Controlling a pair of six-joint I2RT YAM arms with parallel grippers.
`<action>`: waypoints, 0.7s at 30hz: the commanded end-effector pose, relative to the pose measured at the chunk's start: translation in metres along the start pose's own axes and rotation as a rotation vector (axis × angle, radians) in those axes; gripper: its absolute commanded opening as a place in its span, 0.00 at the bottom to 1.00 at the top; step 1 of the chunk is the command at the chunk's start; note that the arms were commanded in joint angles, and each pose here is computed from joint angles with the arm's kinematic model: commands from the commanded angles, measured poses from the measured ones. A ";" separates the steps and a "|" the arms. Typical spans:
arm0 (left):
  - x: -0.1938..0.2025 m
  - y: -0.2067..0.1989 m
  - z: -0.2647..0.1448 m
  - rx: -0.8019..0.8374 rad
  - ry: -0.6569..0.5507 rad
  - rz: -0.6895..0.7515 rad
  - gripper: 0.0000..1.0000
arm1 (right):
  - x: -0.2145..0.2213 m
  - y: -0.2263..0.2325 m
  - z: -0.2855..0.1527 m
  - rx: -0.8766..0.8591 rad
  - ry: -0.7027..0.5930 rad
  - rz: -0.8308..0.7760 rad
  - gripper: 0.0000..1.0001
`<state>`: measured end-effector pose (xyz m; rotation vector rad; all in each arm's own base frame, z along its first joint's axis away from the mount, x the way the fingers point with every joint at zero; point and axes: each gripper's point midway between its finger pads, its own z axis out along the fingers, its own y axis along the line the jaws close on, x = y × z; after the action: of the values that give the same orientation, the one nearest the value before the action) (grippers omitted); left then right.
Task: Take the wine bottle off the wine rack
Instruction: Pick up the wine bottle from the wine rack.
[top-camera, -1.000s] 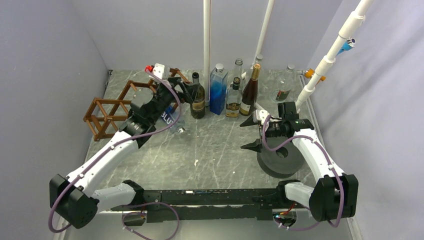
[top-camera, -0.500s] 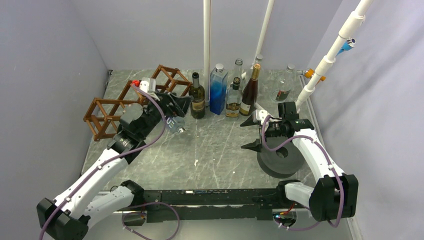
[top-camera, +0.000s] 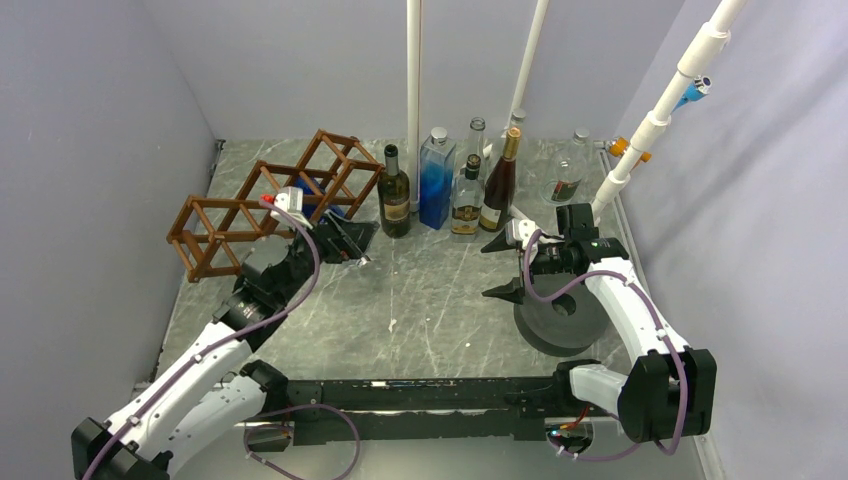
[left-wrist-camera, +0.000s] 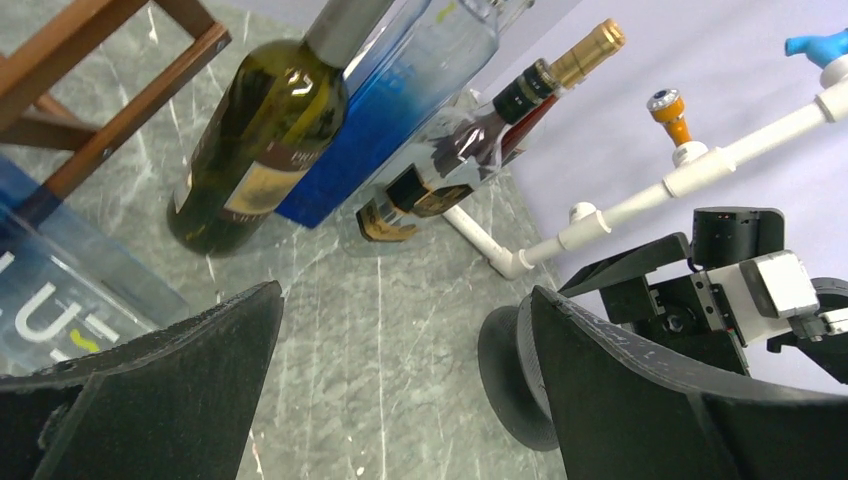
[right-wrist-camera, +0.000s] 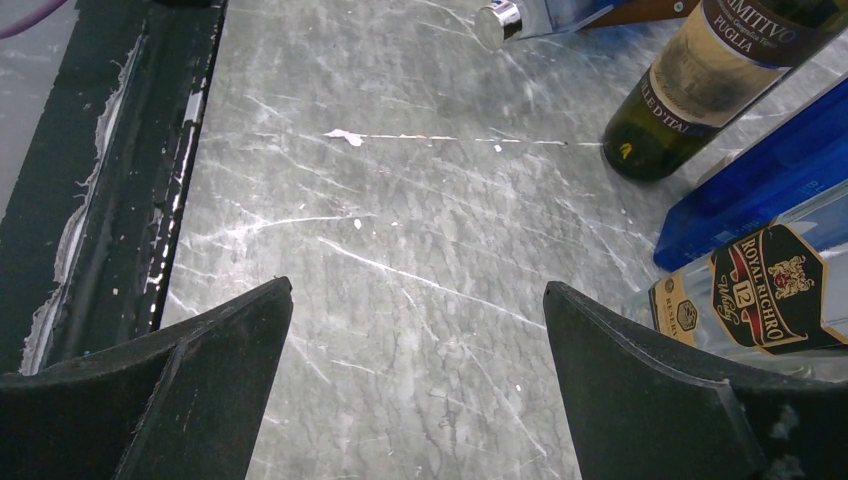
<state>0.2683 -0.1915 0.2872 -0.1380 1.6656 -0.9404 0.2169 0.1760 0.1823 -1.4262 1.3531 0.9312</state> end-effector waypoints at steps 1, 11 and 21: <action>0.002 0.006 -0.005 -0.023 -0.014 -0.073 0.99 | -0.005 0.000 0.000 -0.006 -0.021 -0.029 0.99; 0.023 0.035 -0.014 -0.129 0.003 -0.153 1.00 | -0.003 -0.001 0.000 -0.006 -0.016 -0.024 0.99; 0.040 0.063 -0.017 -0.261 0.026 -0.200 0.99 | -0.001 -0.001 0.000 -0.009 -0.014 -0.017 0.99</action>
<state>0.2607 -0.1679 0.2201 -0.4205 1.8159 -0.8958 0.2182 0.1758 0.1796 -1.4278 1.3588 0.9329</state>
